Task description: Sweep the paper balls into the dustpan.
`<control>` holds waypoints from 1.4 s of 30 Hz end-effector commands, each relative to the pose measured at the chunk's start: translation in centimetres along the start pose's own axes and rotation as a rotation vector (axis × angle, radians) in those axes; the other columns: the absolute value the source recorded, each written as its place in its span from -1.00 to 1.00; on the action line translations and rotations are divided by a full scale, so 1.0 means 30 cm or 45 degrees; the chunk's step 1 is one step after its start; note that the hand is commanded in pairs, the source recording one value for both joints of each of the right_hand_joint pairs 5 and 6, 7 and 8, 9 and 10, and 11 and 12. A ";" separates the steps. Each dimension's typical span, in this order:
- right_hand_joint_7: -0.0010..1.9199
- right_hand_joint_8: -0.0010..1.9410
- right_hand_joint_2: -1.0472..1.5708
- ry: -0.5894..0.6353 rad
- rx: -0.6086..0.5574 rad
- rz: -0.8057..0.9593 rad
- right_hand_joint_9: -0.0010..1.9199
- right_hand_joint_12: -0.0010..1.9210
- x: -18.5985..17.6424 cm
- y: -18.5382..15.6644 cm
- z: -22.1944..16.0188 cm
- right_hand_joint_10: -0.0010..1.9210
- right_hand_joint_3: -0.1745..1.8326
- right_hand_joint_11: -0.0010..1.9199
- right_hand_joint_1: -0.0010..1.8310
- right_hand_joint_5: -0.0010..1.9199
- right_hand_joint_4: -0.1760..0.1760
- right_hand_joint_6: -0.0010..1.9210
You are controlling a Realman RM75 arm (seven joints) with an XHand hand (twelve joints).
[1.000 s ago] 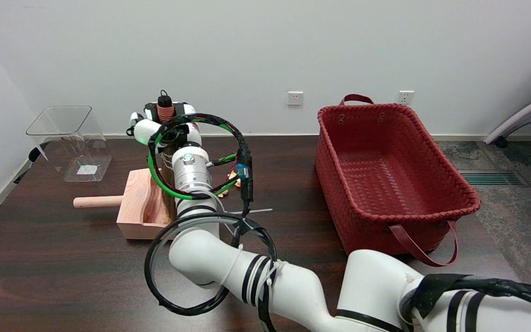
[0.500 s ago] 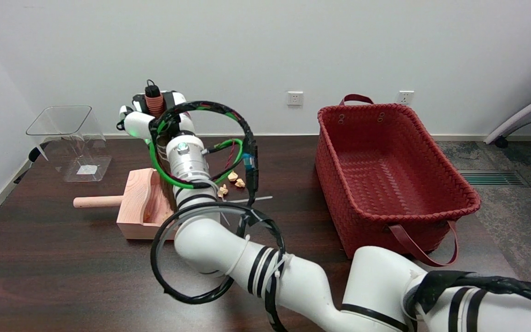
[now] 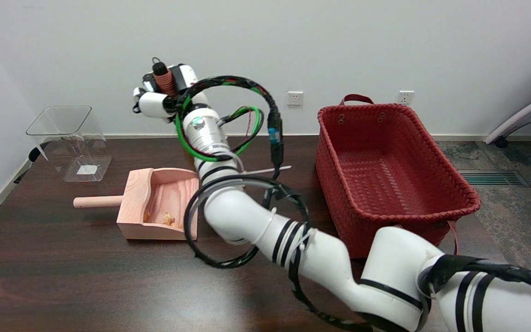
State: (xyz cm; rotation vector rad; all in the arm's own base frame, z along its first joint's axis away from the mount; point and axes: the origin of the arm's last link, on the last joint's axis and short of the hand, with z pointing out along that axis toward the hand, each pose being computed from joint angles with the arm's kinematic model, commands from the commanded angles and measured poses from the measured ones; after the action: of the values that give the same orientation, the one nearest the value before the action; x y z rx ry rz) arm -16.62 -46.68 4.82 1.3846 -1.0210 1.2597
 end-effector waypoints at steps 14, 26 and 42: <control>1.00 0.98 0.50 0.095 -0.010 -0.492 1.00 1.00 0.387 0.219 0.108 1.00 0.02 1.00 0.43 1.00 0.00 1.00; 1.00 0.98 0.50 0.039 -0.165 -0.343 1.00 1.00 0.321 0.348 0.021 1.00 0.03 1.00 0.42 1.00 0.00 1.00; 1.00 0.98 0.49 -0.079 -0.238 -0.102 1.00 1.00 0.080 0.333 -0.049 1.00 0.03 1.00 0.42 1.00 0.00 1.00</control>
State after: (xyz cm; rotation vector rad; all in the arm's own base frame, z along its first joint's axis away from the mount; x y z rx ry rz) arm -24.60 -48.91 13.30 1.3810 -0.8719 1.0078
